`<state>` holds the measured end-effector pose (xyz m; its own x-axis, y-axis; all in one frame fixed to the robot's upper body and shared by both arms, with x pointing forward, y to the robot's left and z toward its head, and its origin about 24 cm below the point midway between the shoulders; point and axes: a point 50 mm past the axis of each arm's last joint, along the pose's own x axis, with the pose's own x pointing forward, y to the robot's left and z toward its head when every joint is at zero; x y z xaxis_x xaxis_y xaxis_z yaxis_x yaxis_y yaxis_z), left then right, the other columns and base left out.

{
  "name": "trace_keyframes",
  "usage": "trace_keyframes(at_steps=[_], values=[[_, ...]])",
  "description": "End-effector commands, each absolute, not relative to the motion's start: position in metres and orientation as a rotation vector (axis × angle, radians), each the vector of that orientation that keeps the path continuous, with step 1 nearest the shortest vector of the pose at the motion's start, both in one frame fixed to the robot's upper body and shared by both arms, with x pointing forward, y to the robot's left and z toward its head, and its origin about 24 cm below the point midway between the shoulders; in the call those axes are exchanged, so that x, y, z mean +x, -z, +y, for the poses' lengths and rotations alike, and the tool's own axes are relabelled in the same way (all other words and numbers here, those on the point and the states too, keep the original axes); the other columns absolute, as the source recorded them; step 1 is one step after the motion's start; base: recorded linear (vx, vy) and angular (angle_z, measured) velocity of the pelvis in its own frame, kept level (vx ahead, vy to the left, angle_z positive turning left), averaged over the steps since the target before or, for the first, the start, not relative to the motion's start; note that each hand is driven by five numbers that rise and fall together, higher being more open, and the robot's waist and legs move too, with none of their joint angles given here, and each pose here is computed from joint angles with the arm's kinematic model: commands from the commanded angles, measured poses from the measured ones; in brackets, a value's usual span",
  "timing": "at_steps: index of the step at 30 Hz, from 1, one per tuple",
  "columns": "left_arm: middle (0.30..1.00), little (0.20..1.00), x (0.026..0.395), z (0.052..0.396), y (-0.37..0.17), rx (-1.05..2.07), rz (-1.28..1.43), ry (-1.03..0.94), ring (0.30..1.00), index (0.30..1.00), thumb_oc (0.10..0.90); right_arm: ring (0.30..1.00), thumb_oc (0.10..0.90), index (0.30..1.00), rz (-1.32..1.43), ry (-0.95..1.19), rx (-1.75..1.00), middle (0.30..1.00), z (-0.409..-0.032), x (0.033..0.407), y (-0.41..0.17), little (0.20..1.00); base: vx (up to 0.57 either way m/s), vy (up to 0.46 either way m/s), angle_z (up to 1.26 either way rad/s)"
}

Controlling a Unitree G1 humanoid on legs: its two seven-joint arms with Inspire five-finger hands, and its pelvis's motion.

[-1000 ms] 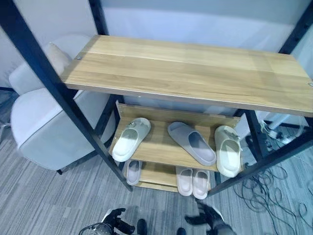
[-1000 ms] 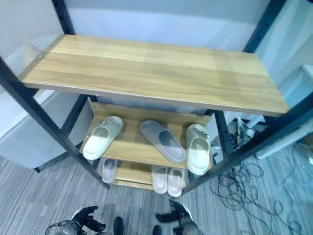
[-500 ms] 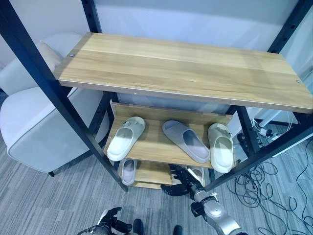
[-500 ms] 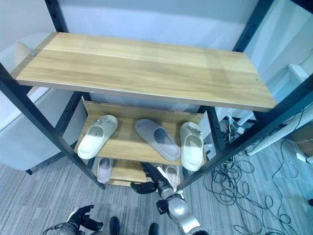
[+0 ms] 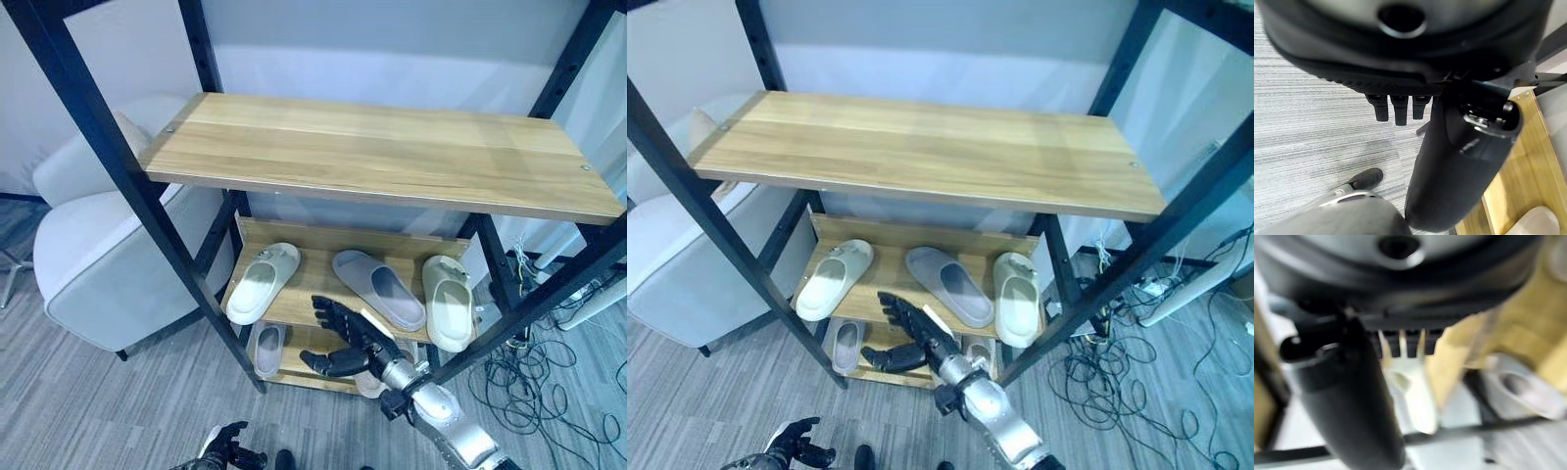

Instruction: Arrange the slippers neatly on the shoe rack.

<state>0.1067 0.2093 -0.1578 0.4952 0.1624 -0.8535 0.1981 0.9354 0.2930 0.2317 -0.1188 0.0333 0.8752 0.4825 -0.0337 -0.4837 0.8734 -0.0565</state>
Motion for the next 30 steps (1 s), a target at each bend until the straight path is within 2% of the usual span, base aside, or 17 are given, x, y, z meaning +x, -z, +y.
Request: trace_keyframes(at_steps=[1,5,7,8,10,13,23,30], values=[[0.900,0.900,0.105,0.189,0.163,0.408,1.067,0.109,0.900,0.900,0.800,0.900,0.800,0.900,-0.393,-0.467,-0.109,0.900,-0.122,0.242,-0.108,0.900,0.00,0.000,0.00],[0.900,0.900,0.100,0.183,0.165,0.403,1.072,0.135,0.900,0.900,0.800,0.900,0.800,0.900,-0.538,-0.345,-0.293,0.900,-0.138,0.246,-0.132,0.900,0.01,-0.004,0.00],[0.900,0.900,0.098,0.179,0.165,0.404,1.071,0.153,0.900,0.900,0.800,0.900,0.800,0.900,-0.634,-0.227,-0.539,0.900,-0.154,0.252,-0.147,0.900,0.02,-0.008,0.00],[0.900,0.900,0.098,0.179,0.165,0.404,1.071,0.153,0.900,0.900,0.800,0.900,0.800,0.900,-0.635,-0.226,-0.541,0.900,-0.153,0.252,-0.147,0.900,0.02,-0.005,0.04],[0.900,0.900,0.098,0.177,0.165,0.413,1.061,0.178,0.900,0.900,0.800,0.900,0.800,0.900,-0.679,-0.127,-0.754,0.900,-0.172,0.262,-0.157,0.900,0.03,-0.003,0.04],[0.900,0.900,0.095,0.176,0.166,0.416,1.070,0.200,0.900,0.900,0.800,0.900,0.800,0.900,-0.693,-0.076,-0.900,0.900,-0.187,0.268,-0.164,0.900,0.00,0.000,0.00],[0.900,0.900,0.081,0.181,0.168,0.418,1.108,0.238,0.900,0.900,0.800,0.900,0.800,0.900,-0.588,-0.053,-1.326,0.900,-0.231,0.284,-0.168,0.900,0.01,0.002,0.00],[0.900,0.900,0.077,0.183,0.169,0.425,1.115,0.252,0.900,0.900,0.800,0.900,0.800,0.900,-0.470,-0.007,-1.437,0.900,-0.257,0.290,-0.156,0.900,0.00,0.010,0.05]])
